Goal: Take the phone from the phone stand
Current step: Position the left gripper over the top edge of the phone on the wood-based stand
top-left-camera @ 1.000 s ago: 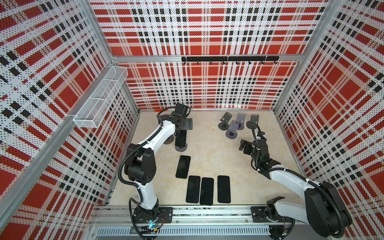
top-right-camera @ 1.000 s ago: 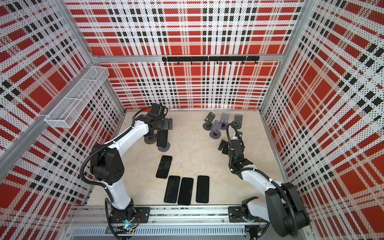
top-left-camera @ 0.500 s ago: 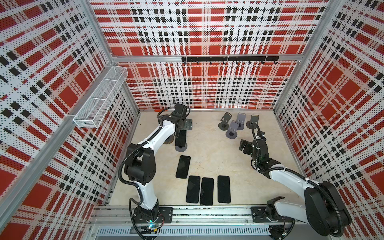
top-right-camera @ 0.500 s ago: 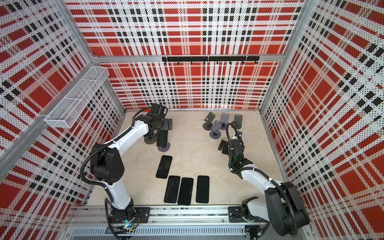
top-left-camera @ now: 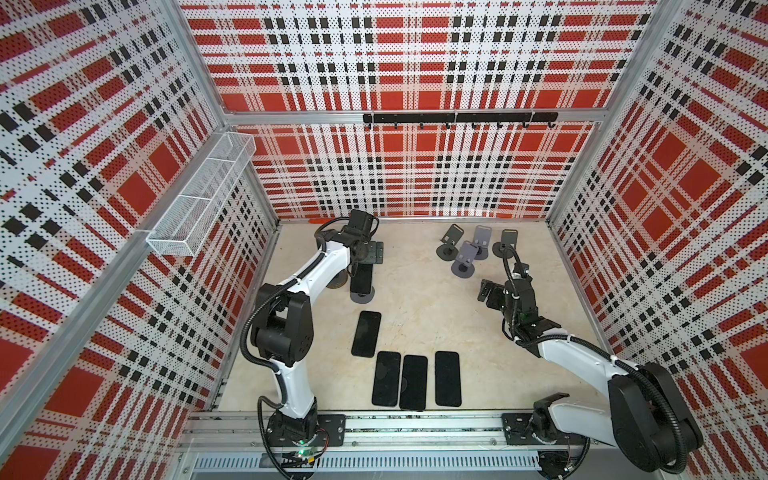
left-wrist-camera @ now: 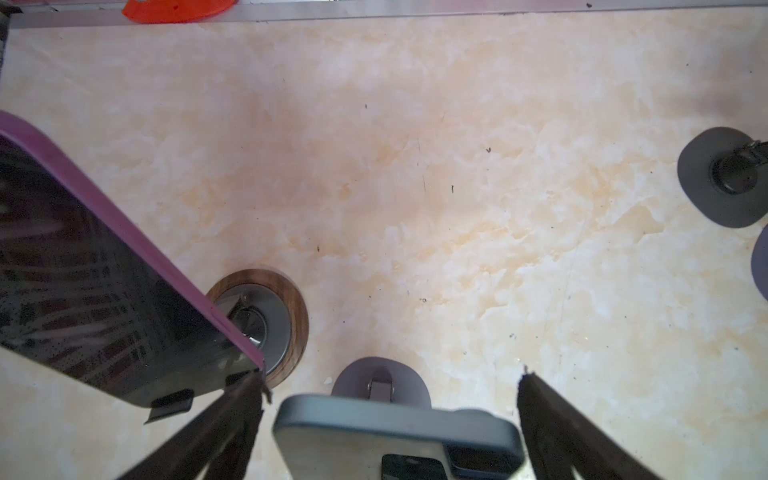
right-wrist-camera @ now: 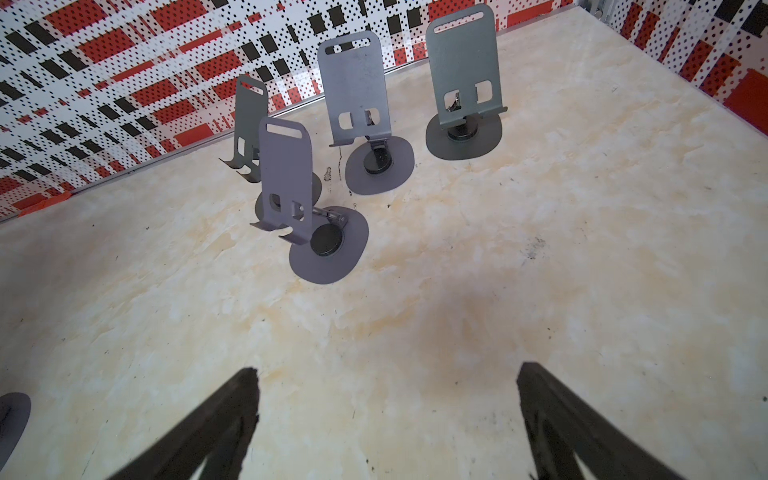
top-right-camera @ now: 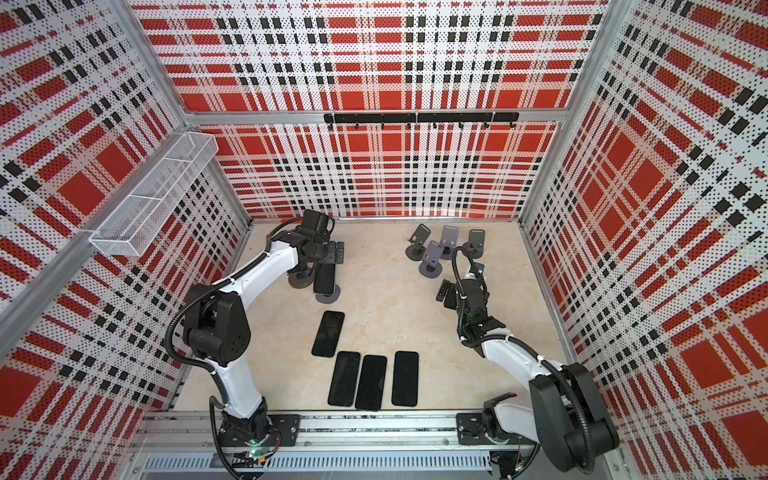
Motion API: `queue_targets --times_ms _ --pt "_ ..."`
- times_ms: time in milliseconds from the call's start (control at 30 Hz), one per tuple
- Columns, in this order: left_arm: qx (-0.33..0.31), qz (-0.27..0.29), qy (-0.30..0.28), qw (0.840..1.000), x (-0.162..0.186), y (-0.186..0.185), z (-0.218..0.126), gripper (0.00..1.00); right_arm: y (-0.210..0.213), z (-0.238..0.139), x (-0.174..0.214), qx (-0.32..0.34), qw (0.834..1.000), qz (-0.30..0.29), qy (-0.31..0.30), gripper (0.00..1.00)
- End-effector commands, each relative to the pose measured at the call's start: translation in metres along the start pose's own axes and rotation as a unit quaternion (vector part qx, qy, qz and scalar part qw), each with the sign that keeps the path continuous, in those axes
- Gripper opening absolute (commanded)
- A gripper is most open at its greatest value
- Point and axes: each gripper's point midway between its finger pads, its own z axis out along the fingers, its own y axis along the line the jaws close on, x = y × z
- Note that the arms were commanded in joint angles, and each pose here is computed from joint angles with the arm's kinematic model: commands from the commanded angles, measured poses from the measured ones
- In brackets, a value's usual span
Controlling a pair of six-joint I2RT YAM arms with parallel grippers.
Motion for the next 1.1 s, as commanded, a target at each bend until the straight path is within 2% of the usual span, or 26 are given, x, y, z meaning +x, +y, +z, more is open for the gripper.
queue_targets --times_ms 0,333,533,1067 --pt "0.017 0.011 0.02 1.0 0.009 -0.005 0.013 0.99 0.0 0.0 -0.011 0.003 1.0 0.008 -0.012 1.0" --pt "0.007 0.002 0.013 1.0 0.006 -0.001 0.009 0.86 0.002 -0.003 -0.013 -0.004 1.0 0.014 -0.017 1.0" --pt "0.024 0.001 0.012 1.0 0.006 -0.006 0.004 0.76 0.004 -0.004 -0.013 -0.009 1.0 0.018 -0.017 1.0" --pt "0.021 -0.026 0.0 0.999 0.004 0.007 -0.014 0.69 0.003 0.0 -0.008 -0.006 1.0 0.016 -0.008 1.0"
